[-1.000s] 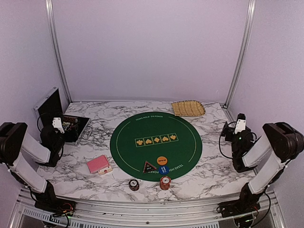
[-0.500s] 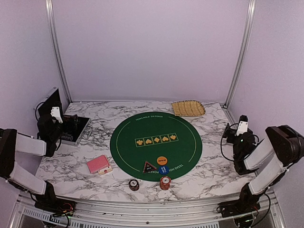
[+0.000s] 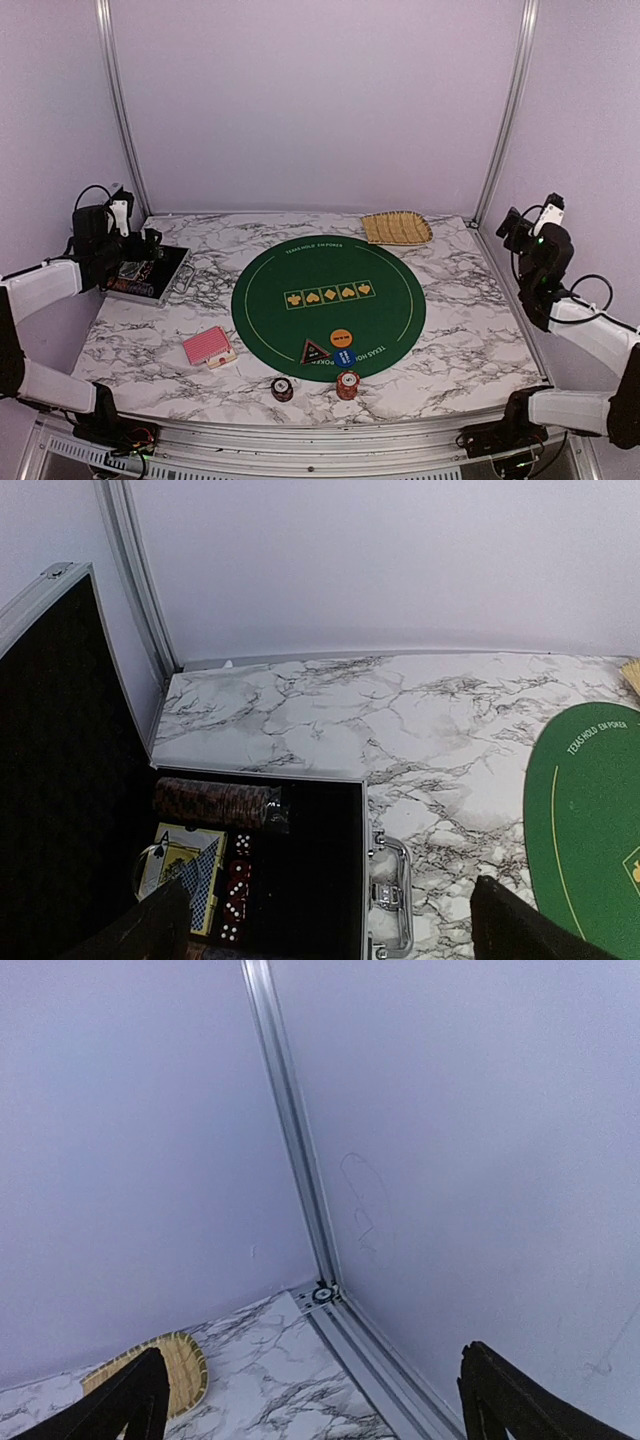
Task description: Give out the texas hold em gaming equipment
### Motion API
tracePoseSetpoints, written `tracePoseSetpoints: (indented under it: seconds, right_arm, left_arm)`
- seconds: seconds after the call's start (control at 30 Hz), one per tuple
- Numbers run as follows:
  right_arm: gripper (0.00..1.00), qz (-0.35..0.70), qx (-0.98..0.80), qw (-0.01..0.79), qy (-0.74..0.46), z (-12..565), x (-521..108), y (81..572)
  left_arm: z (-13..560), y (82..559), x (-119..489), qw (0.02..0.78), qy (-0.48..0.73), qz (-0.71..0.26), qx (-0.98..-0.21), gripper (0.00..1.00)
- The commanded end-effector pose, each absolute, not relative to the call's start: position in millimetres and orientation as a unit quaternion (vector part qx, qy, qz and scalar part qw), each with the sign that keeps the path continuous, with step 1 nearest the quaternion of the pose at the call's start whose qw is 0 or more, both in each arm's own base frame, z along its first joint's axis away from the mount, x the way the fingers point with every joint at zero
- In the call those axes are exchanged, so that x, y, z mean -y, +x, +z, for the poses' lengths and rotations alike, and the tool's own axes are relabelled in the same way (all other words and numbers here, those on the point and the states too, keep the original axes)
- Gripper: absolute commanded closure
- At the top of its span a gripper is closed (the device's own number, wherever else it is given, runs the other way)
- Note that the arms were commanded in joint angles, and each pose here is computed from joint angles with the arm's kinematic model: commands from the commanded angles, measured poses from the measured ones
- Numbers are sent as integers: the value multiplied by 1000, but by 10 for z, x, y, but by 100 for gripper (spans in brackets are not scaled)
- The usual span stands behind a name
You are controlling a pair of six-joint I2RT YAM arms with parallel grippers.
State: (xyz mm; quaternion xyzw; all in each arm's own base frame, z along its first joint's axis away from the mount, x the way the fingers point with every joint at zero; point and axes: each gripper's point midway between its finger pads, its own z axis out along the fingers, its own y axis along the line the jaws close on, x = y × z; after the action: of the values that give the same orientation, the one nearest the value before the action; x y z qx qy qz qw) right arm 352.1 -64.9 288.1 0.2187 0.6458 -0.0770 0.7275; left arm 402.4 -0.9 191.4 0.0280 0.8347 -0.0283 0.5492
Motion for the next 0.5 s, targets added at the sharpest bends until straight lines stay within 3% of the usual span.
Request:
tracePoseSetpoints:
  seconds: [0.0, 0.1, 0.27, 0.47]
  right_arm:
    - [1, 40, -743, 648, 165, 2650, 209, 3709]
    - [1, 113, -777, 611, 98, 2647, -282, 3804]
    - [3, 123, -837, 532, -34, 2342, -1303, 3748]
    - [11, 189, -855, 428, -223, 1919, -2771, 3209]
  left_arm:
    - [1779, 3792, -7, 477, 38, -35, -877, 1]
    - [1861, 3742, -37, 472, 37, -31, -881, 1]
    - [1989, 3657, -4, 467, 49, -39, -882, 1]
    - [1939, 3507, 119, 446, 76, -64, -890, 1]
